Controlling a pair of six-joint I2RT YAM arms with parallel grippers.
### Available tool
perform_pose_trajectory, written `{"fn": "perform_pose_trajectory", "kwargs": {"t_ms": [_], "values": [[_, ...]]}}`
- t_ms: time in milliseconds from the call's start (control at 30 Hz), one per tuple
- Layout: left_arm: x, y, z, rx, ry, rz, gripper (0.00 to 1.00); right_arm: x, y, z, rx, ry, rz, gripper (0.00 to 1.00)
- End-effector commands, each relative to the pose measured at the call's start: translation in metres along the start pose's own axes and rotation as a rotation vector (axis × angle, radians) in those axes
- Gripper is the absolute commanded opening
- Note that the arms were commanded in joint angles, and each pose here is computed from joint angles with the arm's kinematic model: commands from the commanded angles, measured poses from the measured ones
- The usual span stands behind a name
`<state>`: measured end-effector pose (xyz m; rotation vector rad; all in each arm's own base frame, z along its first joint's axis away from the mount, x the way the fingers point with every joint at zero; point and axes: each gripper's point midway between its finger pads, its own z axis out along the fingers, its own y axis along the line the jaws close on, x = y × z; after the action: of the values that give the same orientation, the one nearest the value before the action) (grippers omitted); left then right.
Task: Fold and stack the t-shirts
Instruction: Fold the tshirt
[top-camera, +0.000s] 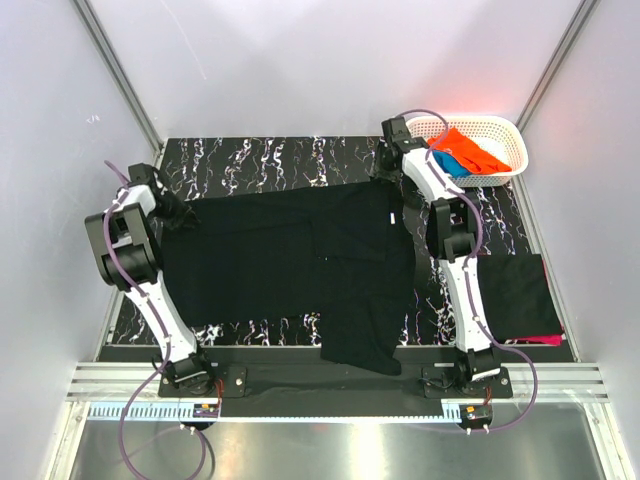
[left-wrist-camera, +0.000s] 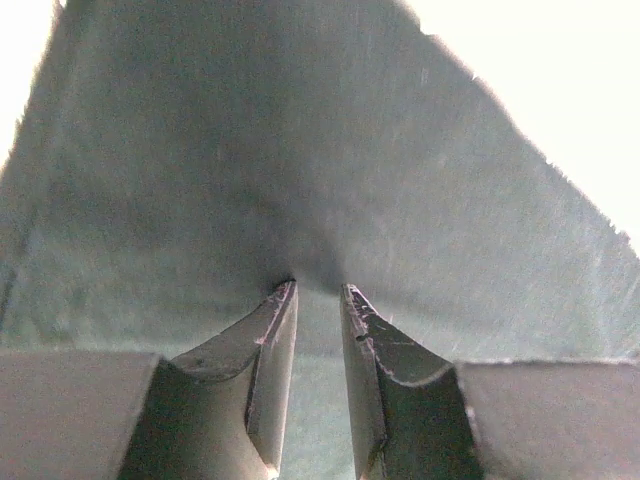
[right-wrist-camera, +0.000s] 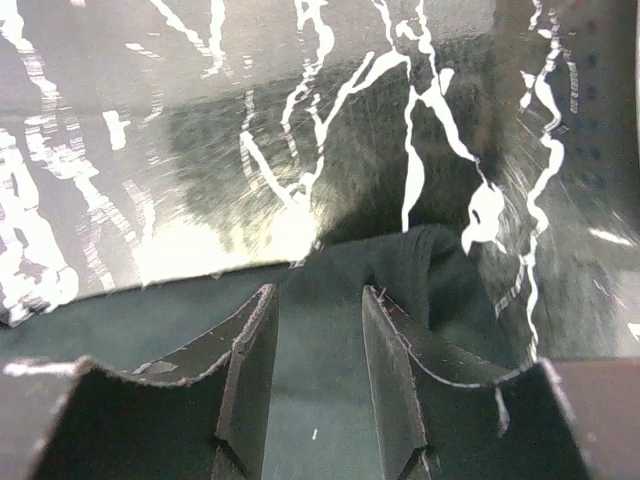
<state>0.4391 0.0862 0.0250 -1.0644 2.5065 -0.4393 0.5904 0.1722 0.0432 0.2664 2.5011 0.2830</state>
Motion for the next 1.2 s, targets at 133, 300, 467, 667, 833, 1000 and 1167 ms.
{"fn": "perform_pose_trajectory", "kwargs": {"t_ms": [133,300,467,667,833,1000,1167], "values": [[-0.046,-0.016,0.014,0.081,-0.053,-0.005,0.30,0.015,-0.023,0.029,0.093,0.046,-0.031,0.47],[-0.063,-0.022,0.027,0.128,-0.047,-0.025,0.30,-0.006,-0.030,0.036,0.095,-0.009,-0.012,0.48],[-0.085,-0.042,0.029,0.206,-0.063,0.013,0.30,-0.032,-0.007,0.049,-0.022,-0.097,-0.047,0.48],[-0.108,-0.061,-0.020,0.204,-0.189,0.099,0.31,-0.073,0.024,0.020,-0.106,-0.228,-0.035,0.52],[-0.068,-0.065,-0.054,0.214,-0.196,0.100,0.35,-0.095,0.049,-0.049,-0.130,-0.278,-0.036,0.58],[0.000,-0.077,-0.095,0.254,-0.202,0.156,0.40,-0.083,0.055,-0.117,-0.138,-0.229,0.036,0.69],[0.078,-0.095,-0.139,0.326,-0.199,0.297,0.52,-0.028,0.058,-0.149,-0.170,-0.080,0.034,1.00]]}}
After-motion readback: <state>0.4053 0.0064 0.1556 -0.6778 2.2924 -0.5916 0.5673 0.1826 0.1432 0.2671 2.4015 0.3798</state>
